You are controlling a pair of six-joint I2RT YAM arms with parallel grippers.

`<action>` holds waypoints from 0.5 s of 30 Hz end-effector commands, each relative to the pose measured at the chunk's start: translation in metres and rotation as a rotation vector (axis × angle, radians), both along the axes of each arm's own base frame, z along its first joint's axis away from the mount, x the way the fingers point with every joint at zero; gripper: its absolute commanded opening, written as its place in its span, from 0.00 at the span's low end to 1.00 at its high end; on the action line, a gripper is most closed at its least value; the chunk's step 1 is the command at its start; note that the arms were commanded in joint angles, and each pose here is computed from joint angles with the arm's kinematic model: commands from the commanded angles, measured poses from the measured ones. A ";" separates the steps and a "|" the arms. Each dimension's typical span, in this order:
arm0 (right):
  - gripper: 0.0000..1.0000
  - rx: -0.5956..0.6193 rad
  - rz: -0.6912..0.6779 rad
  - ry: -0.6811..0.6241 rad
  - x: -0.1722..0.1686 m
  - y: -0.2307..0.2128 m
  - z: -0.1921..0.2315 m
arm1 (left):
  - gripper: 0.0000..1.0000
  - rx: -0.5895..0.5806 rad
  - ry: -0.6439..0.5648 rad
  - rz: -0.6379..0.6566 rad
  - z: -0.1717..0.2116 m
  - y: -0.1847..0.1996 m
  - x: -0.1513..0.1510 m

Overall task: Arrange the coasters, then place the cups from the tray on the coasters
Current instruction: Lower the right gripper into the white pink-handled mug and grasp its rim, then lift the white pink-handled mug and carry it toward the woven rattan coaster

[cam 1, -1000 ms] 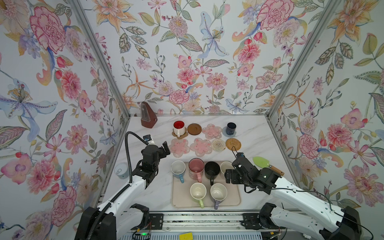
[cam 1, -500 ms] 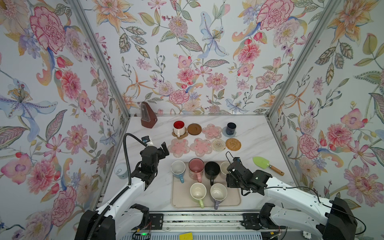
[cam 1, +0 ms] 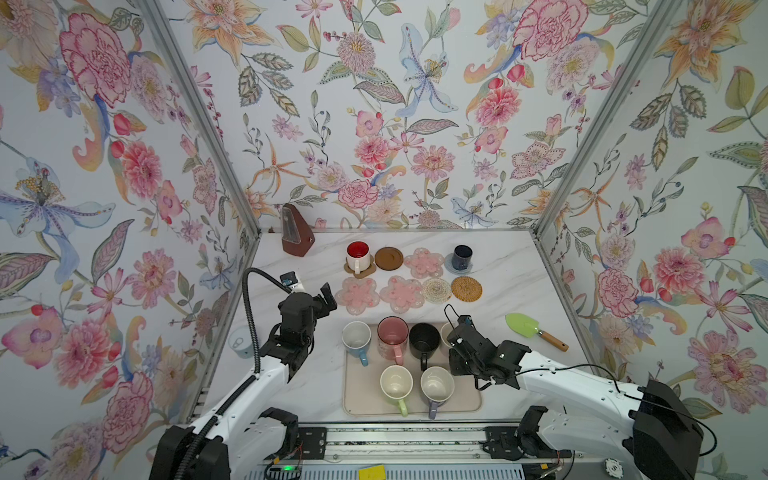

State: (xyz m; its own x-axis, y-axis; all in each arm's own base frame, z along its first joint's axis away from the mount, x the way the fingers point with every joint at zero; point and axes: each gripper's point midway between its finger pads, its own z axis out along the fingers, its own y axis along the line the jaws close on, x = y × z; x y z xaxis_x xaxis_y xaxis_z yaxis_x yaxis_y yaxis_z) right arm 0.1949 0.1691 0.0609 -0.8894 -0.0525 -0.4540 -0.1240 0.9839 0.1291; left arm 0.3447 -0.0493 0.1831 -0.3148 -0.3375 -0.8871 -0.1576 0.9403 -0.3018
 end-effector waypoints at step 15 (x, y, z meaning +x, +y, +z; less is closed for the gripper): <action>0.00 -0.026 0.021 -0.118 0.032 -0.012 0.064 | 0.99 0.002 -0.008 0.047 0.000 0.013 -0.007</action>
State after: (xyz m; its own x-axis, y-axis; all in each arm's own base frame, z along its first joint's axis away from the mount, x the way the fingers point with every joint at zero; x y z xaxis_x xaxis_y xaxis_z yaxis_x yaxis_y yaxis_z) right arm 0.2074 0.1602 0.0877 -0.8790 -0.0969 -0.4668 -0.1528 0.9847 0.0834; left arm 0.3407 -0.0463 0.1843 -0.3067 -0.3445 -0.8872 -0.1620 0.9375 -0.3080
